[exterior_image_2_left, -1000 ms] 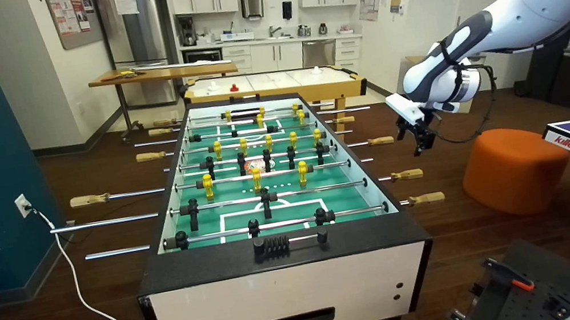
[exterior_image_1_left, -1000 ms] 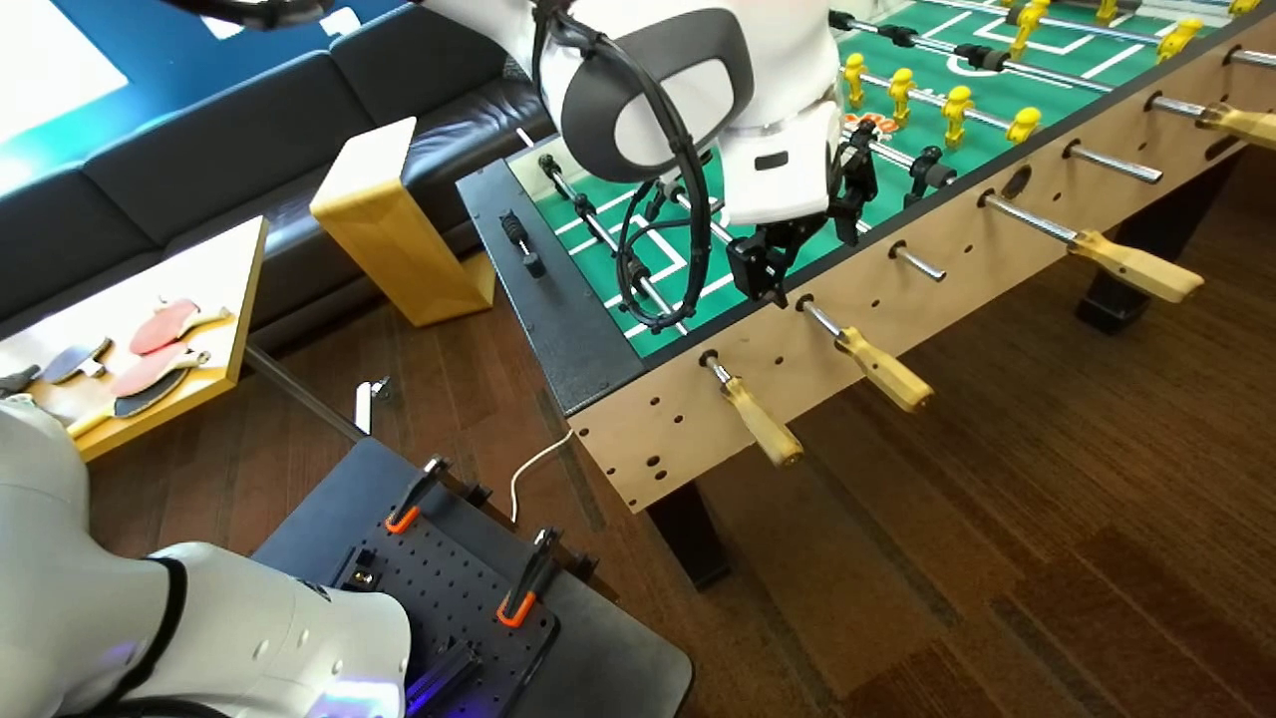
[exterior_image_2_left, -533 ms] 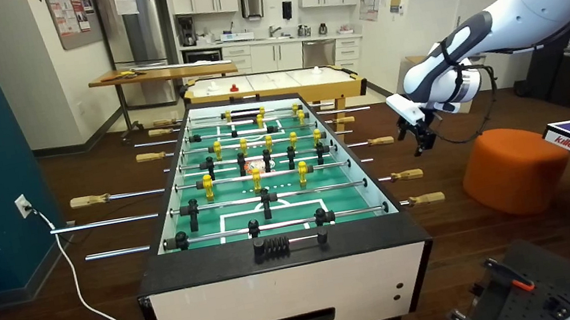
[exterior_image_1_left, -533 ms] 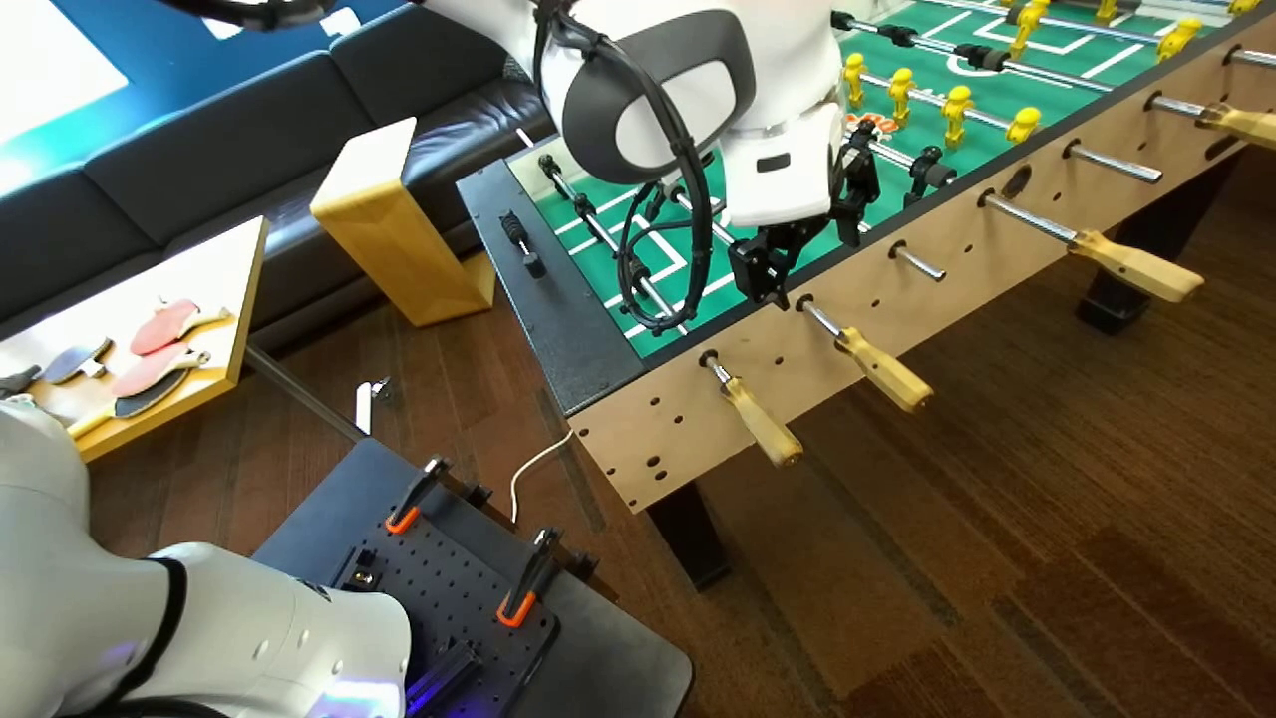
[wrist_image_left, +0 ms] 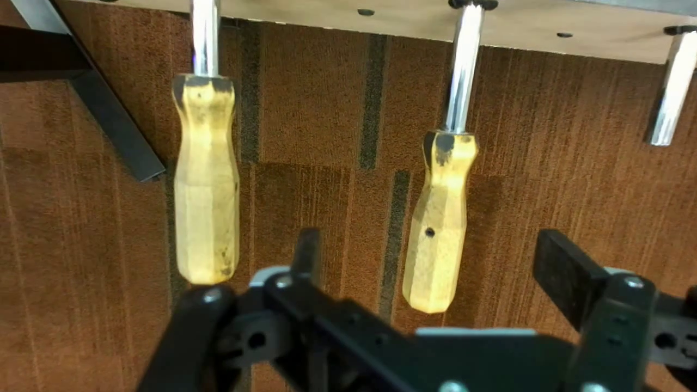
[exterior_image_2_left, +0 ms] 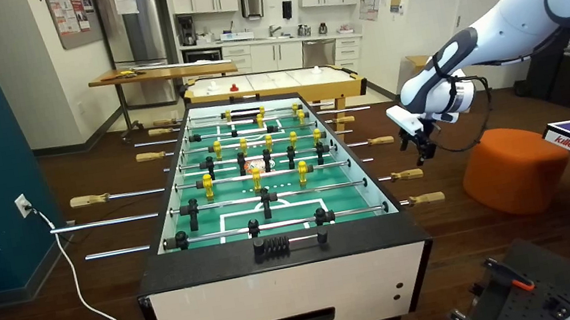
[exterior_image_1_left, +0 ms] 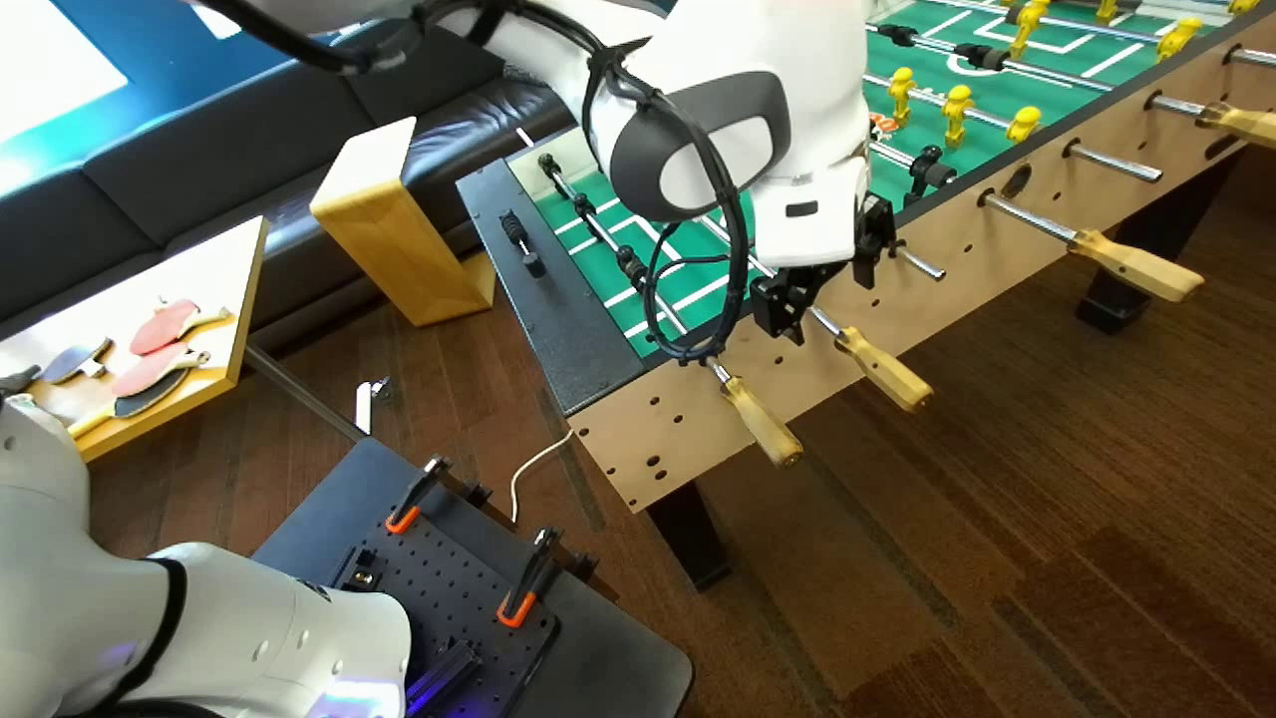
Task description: Pull the second rod on the Foosball table
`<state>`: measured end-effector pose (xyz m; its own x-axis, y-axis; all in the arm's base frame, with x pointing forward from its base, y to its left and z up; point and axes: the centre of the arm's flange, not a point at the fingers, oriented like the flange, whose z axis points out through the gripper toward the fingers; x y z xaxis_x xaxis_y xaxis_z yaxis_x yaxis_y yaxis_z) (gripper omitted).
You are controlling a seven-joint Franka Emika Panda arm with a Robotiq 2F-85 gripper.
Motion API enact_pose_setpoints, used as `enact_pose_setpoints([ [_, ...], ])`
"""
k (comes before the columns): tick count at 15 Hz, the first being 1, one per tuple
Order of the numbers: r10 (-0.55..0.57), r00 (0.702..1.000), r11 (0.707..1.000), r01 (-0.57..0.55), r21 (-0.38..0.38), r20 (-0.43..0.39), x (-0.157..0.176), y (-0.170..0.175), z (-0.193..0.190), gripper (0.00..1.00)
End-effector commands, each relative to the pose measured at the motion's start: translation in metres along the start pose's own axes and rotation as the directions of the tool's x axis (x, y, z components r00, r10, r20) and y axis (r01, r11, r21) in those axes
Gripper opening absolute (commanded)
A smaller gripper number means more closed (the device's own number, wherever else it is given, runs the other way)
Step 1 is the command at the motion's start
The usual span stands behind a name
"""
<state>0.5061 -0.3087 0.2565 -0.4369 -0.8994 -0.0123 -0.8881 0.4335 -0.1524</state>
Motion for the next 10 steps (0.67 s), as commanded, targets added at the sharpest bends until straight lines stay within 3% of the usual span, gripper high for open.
enact_pose_setpoints([
  [1, 0.042, 0.999, 0.999, -0.042, -0.012, -0.012, 0.009, -0.025, 0.029, 1.00],
  [10, 0.075, 0.997, 0.997, -0.075, -0.027, -0.019, 0.011, -0.046, 0.084, 1.00],
])
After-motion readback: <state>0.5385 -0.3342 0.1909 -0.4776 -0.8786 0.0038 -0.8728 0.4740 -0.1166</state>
